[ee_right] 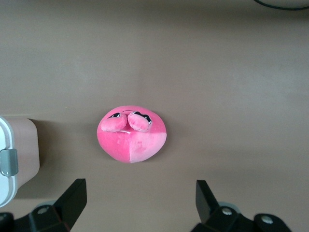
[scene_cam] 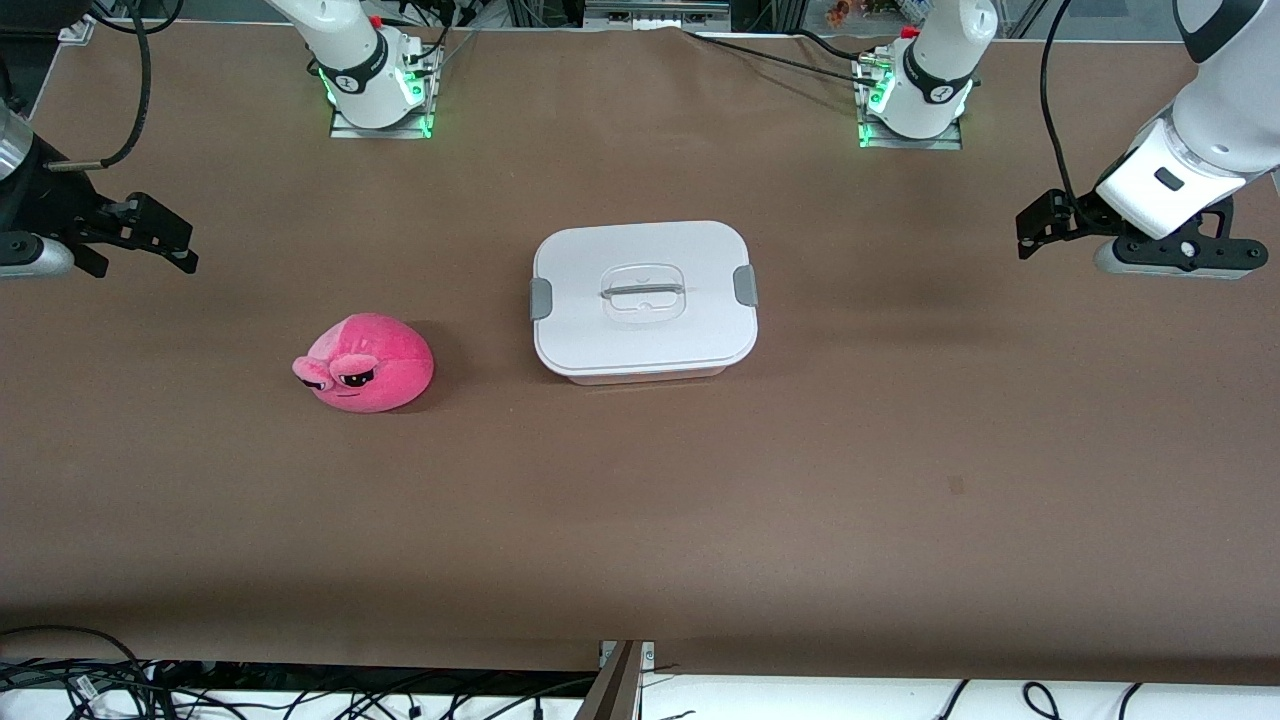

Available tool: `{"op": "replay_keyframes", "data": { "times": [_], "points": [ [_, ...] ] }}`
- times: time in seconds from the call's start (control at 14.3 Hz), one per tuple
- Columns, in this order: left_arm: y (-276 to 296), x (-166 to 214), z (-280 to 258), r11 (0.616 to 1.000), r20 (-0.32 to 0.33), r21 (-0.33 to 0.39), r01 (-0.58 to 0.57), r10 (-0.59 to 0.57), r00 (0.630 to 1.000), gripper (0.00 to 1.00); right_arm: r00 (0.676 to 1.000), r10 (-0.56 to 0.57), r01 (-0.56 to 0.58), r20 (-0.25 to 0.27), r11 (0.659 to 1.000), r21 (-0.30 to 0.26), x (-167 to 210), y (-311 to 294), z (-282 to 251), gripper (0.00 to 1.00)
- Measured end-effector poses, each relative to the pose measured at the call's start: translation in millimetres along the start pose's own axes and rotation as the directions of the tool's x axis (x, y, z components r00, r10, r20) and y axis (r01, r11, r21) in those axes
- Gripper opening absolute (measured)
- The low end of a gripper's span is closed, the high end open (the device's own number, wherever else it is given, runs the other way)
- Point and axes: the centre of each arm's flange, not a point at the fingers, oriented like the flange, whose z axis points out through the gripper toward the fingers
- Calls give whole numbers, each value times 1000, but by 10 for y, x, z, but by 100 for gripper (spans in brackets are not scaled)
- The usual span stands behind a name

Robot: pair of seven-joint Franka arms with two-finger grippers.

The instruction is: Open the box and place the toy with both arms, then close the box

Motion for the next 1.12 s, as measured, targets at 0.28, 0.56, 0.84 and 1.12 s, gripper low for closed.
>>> {"op": "replay_keyframes", "data": {
  "times": [0.28, 0.56, 0.84, 1.12],
  "points": [
    [-20, 0, -26, 1000, -1, 0, 4, -4, 1000, 100, 1000, 0, 0, 0, 1000, 0, 0, 0, -2, 100],
    [-20, -7, -25, 1000, 5, 0, 4, -4, 1000, 100, 1000, 0, 0, -2, 1000, 0, 1, 0, -9, 100],
    [-11, -8, -29, 1000, 5, 0, 3, -3, 1000, 100, 1000, 1, -1, -3, 1000, 0, 2, 3, -15, 100],
    [-6, -8, -31, 1000, 5, 0, 2, -2, 1000, 100, 1000, 1, -1, -3, 1000, 0, 2, 4, -15, 100]
  ]
}}
